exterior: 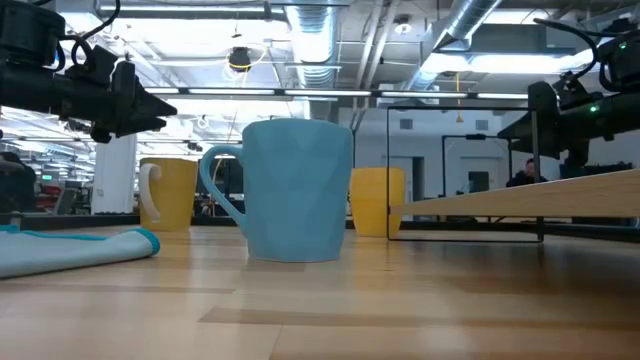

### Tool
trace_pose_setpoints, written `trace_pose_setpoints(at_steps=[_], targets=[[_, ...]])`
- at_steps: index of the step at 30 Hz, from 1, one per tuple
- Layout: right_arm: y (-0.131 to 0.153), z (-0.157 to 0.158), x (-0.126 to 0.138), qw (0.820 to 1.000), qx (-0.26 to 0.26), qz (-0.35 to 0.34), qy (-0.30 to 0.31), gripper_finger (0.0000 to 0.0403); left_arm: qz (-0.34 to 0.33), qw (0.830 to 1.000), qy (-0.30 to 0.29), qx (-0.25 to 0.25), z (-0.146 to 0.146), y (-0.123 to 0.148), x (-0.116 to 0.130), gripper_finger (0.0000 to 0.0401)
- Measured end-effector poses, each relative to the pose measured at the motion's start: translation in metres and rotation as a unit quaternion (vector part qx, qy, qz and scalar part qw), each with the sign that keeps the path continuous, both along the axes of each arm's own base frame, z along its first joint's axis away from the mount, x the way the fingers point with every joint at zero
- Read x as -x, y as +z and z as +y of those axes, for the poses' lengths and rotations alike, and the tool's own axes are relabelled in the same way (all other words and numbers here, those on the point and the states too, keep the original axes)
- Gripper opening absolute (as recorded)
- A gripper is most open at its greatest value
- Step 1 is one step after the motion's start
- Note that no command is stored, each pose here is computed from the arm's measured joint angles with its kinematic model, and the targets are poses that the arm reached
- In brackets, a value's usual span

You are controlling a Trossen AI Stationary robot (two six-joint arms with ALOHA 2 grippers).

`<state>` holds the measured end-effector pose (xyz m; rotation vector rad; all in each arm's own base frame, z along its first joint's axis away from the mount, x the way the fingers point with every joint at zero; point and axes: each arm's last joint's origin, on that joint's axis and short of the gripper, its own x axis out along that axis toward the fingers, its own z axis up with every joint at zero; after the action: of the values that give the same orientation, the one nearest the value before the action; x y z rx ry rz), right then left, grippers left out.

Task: Stack small to large cups/mugs on shelf

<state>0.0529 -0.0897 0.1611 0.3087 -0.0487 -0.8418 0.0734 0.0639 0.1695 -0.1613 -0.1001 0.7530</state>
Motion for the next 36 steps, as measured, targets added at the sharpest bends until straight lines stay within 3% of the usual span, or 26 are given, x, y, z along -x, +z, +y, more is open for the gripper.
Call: trace_pose_setpoints(at_steps=[15,22,28,33,36], targets=[[0.000,0.000,0.000,1.000,0.000,0.000,0.000,0.0226,0.000,1.000,0.000,0.000,0.000,0.000,0.000,0.0246],[0.000,0.000,0.000,1.000,0.000,0.000,0.000,0.0226,-0.035,0.999,0.000,0.029,0.000,0.001,0.000,0.0246],[0.000,0.000,0.000,1.000,0.000,0.000,0.000,0.0226,-0.080,0.993,-0.067,0.056,-0.003,0.005,-0.002,0.0246],[0.000,0.000,0.000,1.000,0.000,0.000,0.000,0.0226,-0.122,0.973,-0.175,0.085,-0.009,0.012,-0.004,0.0246],[0.000,0.000,0.000,1.000,0.000,0.000,0.000,0.0226,-0.137,0.968,-0.195,0.084,-0.011,0.023,-0.003,0.0246]])
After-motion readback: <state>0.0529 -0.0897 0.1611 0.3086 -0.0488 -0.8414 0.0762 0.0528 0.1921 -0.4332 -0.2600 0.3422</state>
